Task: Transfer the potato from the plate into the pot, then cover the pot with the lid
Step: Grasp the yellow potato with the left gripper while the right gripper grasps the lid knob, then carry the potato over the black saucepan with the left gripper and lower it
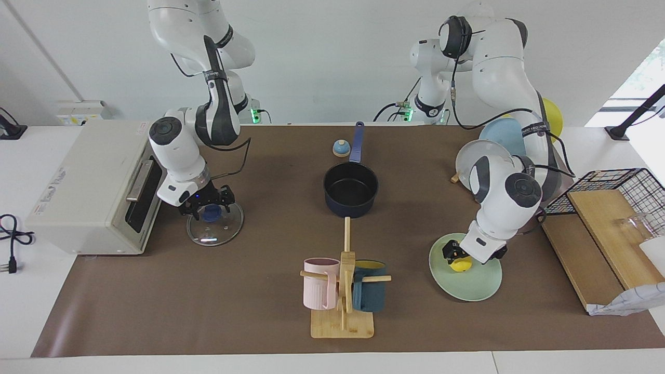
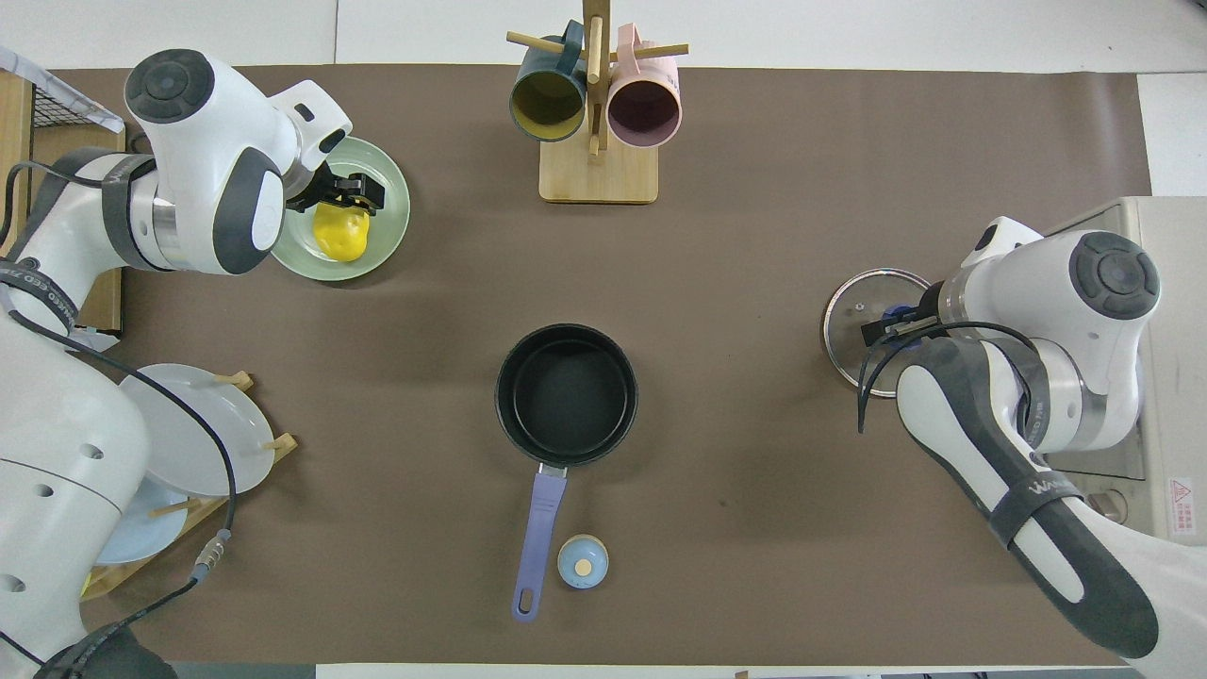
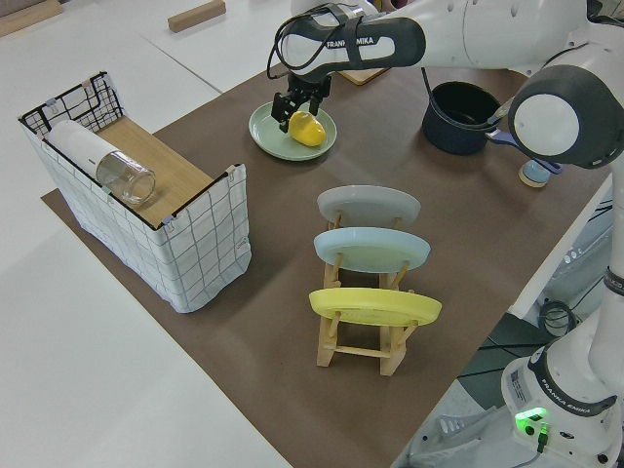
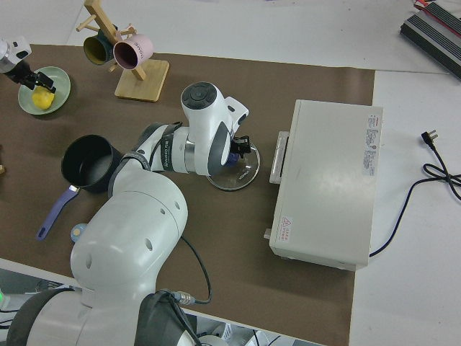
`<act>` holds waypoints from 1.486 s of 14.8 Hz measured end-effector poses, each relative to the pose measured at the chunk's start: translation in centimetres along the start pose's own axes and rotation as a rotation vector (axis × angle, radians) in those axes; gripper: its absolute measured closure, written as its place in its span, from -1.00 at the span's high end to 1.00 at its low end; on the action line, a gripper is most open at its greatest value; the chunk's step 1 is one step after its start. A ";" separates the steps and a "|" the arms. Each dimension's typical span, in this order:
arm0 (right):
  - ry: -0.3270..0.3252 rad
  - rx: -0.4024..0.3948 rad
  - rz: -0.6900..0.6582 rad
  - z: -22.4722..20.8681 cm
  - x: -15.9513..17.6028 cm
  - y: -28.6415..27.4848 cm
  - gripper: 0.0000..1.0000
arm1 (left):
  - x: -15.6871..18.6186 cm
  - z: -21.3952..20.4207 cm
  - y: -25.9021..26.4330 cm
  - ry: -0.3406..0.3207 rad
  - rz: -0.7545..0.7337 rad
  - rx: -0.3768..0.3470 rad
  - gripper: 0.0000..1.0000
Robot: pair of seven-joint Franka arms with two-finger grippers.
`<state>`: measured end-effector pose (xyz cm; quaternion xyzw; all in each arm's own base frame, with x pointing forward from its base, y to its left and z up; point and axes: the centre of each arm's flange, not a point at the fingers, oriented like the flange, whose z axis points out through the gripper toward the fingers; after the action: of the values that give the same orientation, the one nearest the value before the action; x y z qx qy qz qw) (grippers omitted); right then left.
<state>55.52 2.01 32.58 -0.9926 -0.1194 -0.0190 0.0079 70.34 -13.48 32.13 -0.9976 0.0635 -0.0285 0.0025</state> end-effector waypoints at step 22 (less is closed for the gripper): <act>-0.154 0.030 -0.046 -21.6 3.3 -2.5 0.32 | -17.4 -15.7 24.4 0.001 -0.119 -0.145 0.28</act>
<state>57.35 4.79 54.36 -0.9879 -0.1426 0.0592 0.0134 49.10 -35.53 46.61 -0.9971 0.0062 -0.0243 -0.0717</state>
